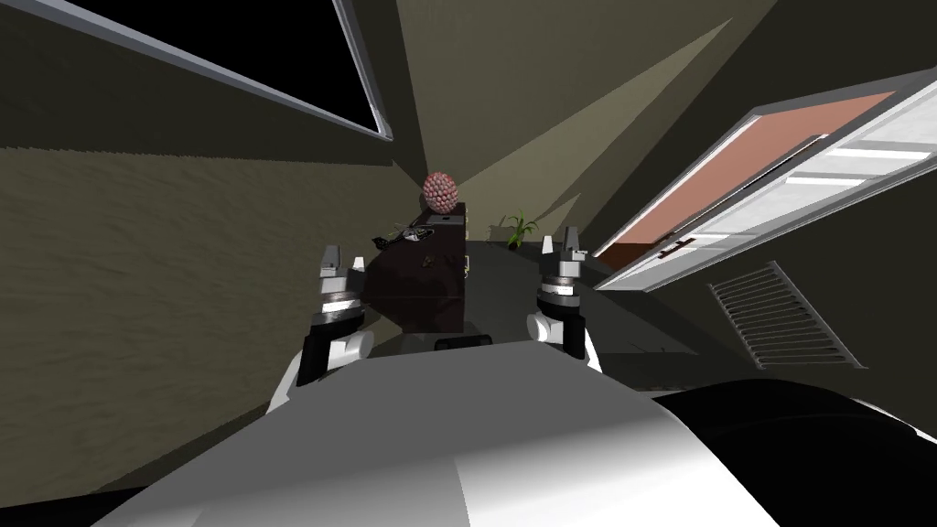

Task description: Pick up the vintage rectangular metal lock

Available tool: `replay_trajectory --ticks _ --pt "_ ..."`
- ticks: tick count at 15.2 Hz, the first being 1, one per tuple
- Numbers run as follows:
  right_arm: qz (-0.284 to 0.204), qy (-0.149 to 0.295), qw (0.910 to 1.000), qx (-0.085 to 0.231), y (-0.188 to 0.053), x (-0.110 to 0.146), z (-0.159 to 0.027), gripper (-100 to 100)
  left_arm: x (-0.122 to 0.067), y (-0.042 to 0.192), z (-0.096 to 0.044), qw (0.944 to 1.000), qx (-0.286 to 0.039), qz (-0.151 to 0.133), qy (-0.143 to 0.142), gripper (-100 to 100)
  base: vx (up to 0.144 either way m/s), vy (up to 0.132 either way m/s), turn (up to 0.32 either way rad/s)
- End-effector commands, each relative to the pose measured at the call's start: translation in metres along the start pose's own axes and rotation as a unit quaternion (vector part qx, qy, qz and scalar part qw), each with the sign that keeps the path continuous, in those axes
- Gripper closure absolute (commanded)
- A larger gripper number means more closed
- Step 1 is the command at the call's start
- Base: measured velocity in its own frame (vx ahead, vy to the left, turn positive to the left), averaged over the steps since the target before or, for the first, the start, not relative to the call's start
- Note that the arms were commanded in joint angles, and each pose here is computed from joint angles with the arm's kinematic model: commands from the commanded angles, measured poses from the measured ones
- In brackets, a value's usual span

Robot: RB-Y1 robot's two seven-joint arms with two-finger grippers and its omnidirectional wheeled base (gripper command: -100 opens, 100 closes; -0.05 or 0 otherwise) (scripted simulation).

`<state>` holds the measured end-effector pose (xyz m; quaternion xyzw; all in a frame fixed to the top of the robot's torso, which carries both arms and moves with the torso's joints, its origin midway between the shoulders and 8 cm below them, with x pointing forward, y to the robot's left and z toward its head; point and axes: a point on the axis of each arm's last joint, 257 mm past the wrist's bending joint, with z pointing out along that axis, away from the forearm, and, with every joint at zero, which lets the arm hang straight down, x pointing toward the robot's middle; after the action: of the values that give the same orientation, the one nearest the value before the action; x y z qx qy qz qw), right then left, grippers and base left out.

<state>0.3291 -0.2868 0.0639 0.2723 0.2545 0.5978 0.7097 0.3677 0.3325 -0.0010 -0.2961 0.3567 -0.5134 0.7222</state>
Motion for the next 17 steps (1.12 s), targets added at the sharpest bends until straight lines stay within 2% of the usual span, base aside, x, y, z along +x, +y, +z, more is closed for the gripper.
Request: replay_trajectory --ticks 1,2,3,4,6,7,9,10,12,13,16,17 --pt "0.000 0.000 1.0000 0.000 0.000 0.000 0.000 0 -0.003 0.007 0.000 0.9999 -0.015 0.006 0.000 -100 -0.021 -0.092 -0.010" --pt "0.000 0.000 1.0000 0.000 0.000 0.000 0.000 0 -0.012 0.017 0.003 0.9993 -0.030 0.020 -0.003 -100 -0.014 -0.115 -0.052" --pt "0.000 0.000 1.0000 0.000 0.000 0.000 0.000 0 -0.012 0.021 0.002 0.9990 -0.039 0.020 -0.003 -100 -0.017 -0.123 -0.051" --pt "0.000 0.000 1.0000 0.000 0.000 0.000 0.000 0 -0.022 0.028 0.005 0.9982 -0.049 0.035 -0.007 -100 -0.032 -0.141 -0.072" --pt "0.000 0.000 1.0000 0.000 0.000 0.000 0.000 0 -0.022 0.036 0.004 0.9972 -0.066 0.035 -0.006 -100 -0.013 -0.134 -0.030" --pt "0.000 0.000 1.0000 0.000 0.000 0.000 0.000 0 -0.033 0.044 0.007 0.9957 -0.078 0.050 -0.010 -100 0.002 -0.140 -0.048" --pt "0.000 0.000 1.0000 0.000 0.000 0.000 0.000 0 -0.033 0.052 0.005 0.9944 -0.093 0.050 -0.009 -100 -0.003 -0.113 -0.034" --pt "0.000 0.000 1.0000 0.000 0.000 0.000 0.000 0 -0.045 0.061 0.007 0.9920 -0.108 0.064 -0.013 -100 -0.001 -0.122 -0.051" --pt "0.000 0.000 1.0000 0.000 0.000 0.000 0.000 0 -0.045 0.068 0.006 0.9904 -0.122 0.064 -0.012 -100 -0.007 -0.116 -0.034" --pt "0.000 0.000 1.0000 0.000 0.000 0.000 0.000 0 -0.057 0.073 0.008 0.9880 -0.132 0.079 -0.016 -100 -0.010 -0.109 -0.050" --pt "0.000 0.000 1.0000 0.000 0.000 0.000 0.000 0 -0.057 0.083 0.005 0.9853 -0.151 0.078 -0.014 -100 0.001 -0.093 -0.023" --pt "0.000 0.000 1.0000 0.000 0.000 0.000 0.000 0 -0.070 0.090 0.007 0.9818 -0.165 0.092 -0.019 -100 0.000 -0.102 -0.053"
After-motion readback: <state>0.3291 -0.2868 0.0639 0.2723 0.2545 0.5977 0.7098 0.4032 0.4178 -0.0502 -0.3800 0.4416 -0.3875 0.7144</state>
